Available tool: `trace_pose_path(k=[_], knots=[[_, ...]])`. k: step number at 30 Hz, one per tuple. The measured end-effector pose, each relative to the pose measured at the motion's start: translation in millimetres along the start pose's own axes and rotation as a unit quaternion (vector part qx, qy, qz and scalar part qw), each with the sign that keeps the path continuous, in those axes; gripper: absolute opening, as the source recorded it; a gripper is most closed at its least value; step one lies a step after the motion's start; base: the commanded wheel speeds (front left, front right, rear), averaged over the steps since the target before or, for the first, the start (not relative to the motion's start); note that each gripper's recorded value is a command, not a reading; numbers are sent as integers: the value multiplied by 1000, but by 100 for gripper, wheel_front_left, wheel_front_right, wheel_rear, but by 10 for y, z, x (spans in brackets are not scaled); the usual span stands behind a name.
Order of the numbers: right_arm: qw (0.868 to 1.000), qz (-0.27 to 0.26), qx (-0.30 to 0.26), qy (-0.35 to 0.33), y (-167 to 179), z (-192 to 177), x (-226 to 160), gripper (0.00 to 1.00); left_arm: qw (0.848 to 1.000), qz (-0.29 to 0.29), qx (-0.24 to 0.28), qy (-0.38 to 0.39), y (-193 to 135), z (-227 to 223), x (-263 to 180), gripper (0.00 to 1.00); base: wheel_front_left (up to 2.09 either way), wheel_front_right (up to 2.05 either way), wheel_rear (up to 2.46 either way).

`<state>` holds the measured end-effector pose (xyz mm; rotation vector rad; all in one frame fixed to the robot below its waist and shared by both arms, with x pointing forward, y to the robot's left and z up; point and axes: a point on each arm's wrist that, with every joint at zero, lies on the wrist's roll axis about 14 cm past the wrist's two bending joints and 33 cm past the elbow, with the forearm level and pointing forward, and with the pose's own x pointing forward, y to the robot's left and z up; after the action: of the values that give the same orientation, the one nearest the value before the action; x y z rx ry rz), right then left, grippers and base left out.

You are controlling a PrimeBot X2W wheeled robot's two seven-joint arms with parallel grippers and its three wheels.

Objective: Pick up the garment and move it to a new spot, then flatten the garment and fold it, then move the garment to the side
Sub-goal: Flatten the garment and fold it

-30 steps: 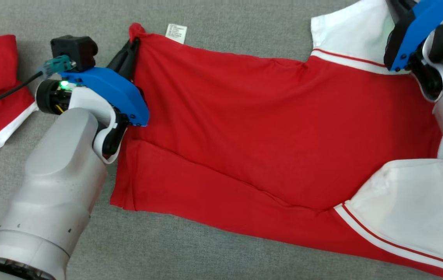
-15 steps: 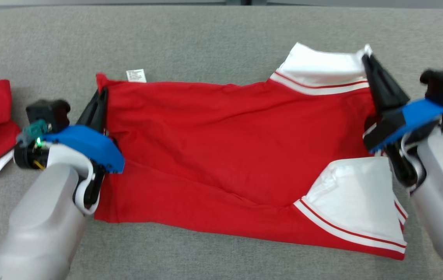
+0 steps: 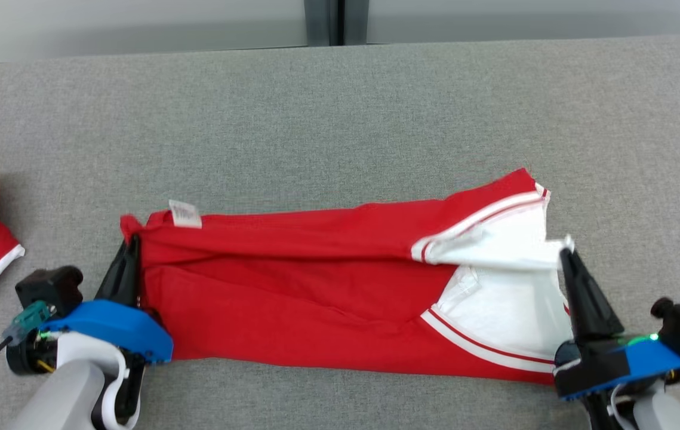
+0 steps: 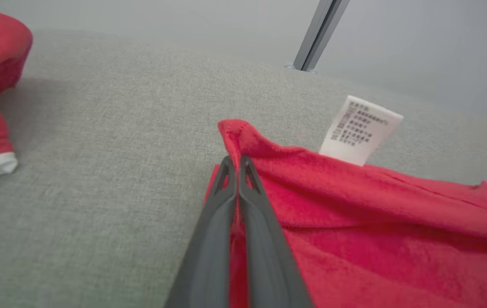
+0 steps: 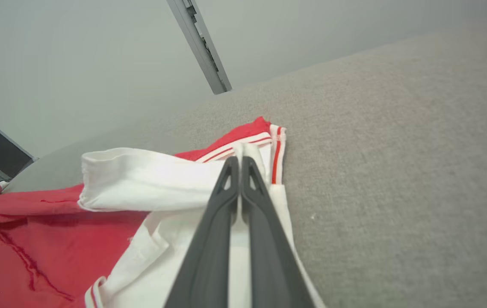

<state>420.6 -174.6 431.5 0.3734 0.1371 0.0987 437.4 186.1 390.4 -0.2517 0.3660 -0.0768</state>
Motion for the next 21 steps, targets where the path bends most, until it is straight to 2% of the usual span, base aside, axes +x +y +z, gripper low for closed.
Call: trace_pose_path(k=[3,4,5,6,7,11,15,17,21], knots=[[1000,-13,7,22,-14,-133,-133,0,1000,8,-12,24,32,-121,-100,0,0,0,0],[999,-15,8,30,-12,-177,-165,10,999,12,-13,29,44,-149,-124,44,0,0,0],[999,-16,7,34,-2,-204,-196,42,999,14,-17,32,49,-171,-149,100,0,0,0],[999,-15,5,36,10,-217,-221,68,999,17,-20,35,48,-194,-176,100,0,0,0],[999,-15,1,35,22,-211,-242,100,999,22,-21,36,52,-218,-203,100,0,0,0],[999,-3,-31,-5,89,20,-272,100,999,38,-25,-2,68,-91,-281,100,0,0,0],[996,8,-70,-55,157,343,-297,100,998,40,4,-46,9,129,-361,100,0,0,0],[992,8,-95,-83,163,550,-332,100,995,27,27,-95,-130,391,-435,100,0,0,0],[989,1,-114,-93,153,686,-416,100,991,13,48,-124,-286,502,-599,100,0,0,0]])
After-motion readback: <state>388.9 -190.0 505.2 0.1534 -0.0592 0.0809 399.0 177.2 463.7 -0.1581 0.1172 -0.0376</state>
